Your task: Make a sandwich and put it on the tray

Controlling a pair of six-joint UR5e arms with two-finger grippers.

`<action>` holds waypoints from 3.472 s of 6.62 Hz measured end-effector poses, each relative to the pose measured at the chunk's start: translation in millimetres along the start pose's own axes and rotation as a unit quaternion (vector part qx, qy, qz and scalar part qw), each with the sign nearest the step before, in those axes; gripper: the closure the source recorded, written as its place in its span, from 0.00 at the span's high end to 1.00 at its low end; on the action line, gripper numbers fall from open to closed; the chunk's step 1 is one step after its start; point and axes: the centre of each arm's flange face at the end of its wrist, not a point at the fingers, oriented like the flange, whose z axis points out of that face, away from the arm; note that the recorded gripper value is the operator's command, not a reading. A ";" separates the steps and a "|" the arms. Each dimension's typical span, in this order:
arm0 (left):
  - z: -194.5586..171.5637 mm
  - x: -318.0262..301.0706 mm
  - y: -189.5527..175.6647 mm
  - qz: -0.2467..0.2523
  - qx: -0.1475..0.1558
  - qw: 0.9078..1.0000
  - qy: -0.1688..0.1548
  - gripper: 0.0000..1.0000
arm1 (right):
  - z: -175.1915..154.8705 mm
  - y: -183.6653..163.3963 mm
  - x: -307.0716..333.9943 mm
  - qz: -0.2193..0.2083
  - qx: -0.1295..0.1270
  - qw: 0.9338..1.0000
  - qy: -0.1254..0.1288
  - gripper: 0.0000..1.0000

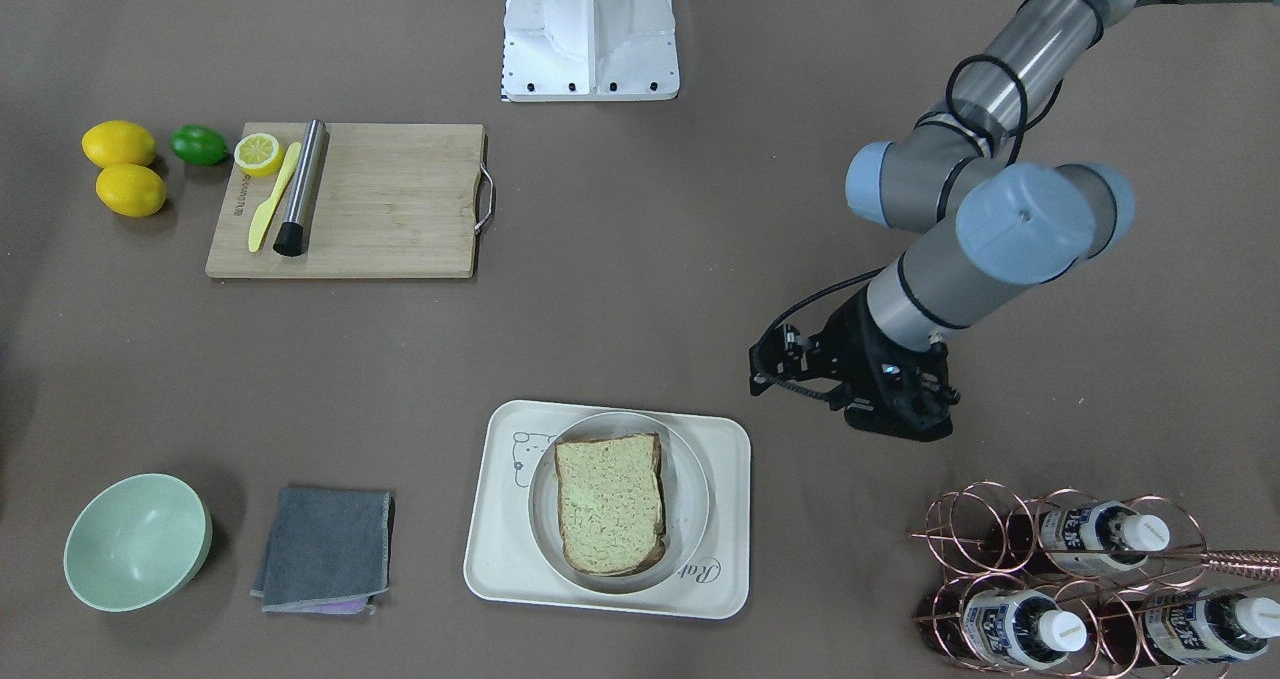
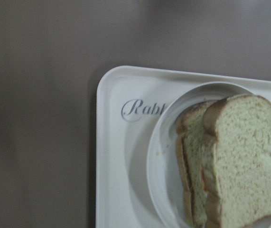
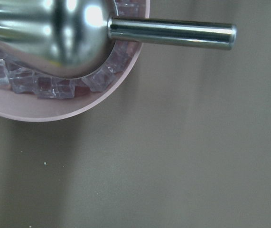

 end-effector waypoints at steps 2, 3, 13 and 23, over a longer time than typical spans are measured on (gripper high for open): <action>-66.1 -53.9 39.0 0.013 0.012 1.000 -0.026 0.99 | -1.9 -0.4 -1.4 -0.002 0.002 1.000 0.002 1.00; -100.0 -97.6 53.5 0.039 0.011 0.997 -0.058 0.99 | -1.8 0.0 -1.4 -0.002 0.002 1.000 0.002 1.00; -272.5 -523.8 178.2 0.076 -0.110 0.971 -0.196 0.99 | -1.9 4.1 -1.6 -0.008 0.014 1.000 0.009 1.00; -272.7 -525.3 178.7 0.072 -0.109 0.972 -0.195 0.98 | -22.1 32.8 -37.9 0.104 0.067 0.992 -0.026 1.00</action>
